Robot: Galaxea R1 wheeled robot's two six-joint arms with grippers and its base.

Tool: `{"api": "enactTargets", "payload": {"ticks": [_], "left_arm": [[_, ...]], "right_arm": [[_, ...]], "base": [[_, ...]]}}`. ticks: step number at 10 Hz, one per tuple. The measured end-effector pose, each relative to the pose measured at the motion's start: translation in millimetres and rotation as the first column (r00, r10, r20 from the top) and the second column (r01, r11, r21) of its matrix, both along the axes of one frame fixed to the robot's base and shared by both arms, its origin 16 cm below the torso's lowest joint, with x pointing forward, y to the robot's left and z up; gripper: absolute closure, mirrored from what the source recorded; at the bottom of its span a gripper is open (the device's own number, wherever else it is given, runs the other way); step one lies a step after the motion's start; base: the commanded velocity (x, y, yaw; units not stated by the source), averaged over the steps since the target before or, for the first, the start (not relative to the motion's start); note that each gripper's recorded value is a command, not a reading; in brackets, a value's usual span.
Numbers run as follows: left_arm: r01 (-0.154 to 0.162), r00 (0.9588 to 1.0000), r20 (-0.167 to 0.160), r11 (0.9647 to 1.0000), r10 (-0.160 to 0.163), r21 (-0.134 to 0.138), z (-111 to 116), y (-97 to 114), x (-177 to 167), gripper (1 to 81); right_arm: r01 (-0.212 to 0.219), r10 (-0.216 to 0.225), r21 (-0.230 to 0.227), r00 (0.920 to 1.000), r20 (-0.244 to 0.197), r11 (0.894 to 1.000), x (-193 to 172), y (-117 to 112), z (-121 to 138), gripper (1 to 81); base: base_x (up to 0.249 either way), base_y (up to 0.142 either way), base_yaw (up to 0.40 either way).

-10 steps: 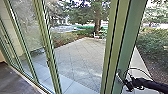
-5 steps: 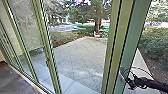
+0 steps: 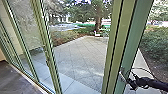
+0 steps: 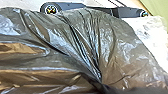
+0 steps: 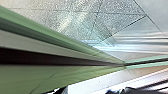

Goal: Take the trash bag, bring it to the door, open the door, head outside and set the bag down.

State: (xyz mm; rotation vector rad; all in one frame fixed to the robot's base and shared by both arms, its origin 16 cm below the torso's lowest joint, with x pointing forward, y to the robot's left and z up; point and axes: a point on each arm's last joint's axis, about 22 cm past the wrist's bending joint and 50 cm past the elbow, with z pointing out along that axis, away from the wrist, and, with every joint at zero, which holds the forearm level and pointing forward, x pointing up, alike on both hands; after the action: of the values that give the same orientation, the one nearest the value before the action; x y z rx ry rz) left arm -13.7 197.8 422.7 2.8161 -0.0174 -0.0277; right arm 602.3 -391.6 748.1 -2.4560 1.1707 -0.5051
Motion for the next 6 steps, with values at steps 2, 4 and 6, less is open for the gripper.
{"api": "enactTargets", "payload": {"ticks": [2,4,6], "left_arm": [[0.0,1.0,-0.002,1.0,0.0,0.0,0,0,0,81.1],[-0.001,1.0,-0.001,1.0,0.001,0.0,0,0,-1,81.1],[-0.001,1.0,-0.004,1.0,0.001,0.0,0,0,-1,81.1]], "right_arm": [[-0.048,0.047,-0.037,0.9987,-0.022,0.998,-2,-4,4,1.0],[-0.084,0.082,-0.082,0.9962,-0.03,0.993,-2,-13,11,1.0],[-0.103,0.098,-0.111,0.9941,-0.046,0.988,1,-22,23,1.0]], "base": [[0.0,0.0,0.0],[0.0,0.0,0.0],[0.0,0.0,0.0]]}}
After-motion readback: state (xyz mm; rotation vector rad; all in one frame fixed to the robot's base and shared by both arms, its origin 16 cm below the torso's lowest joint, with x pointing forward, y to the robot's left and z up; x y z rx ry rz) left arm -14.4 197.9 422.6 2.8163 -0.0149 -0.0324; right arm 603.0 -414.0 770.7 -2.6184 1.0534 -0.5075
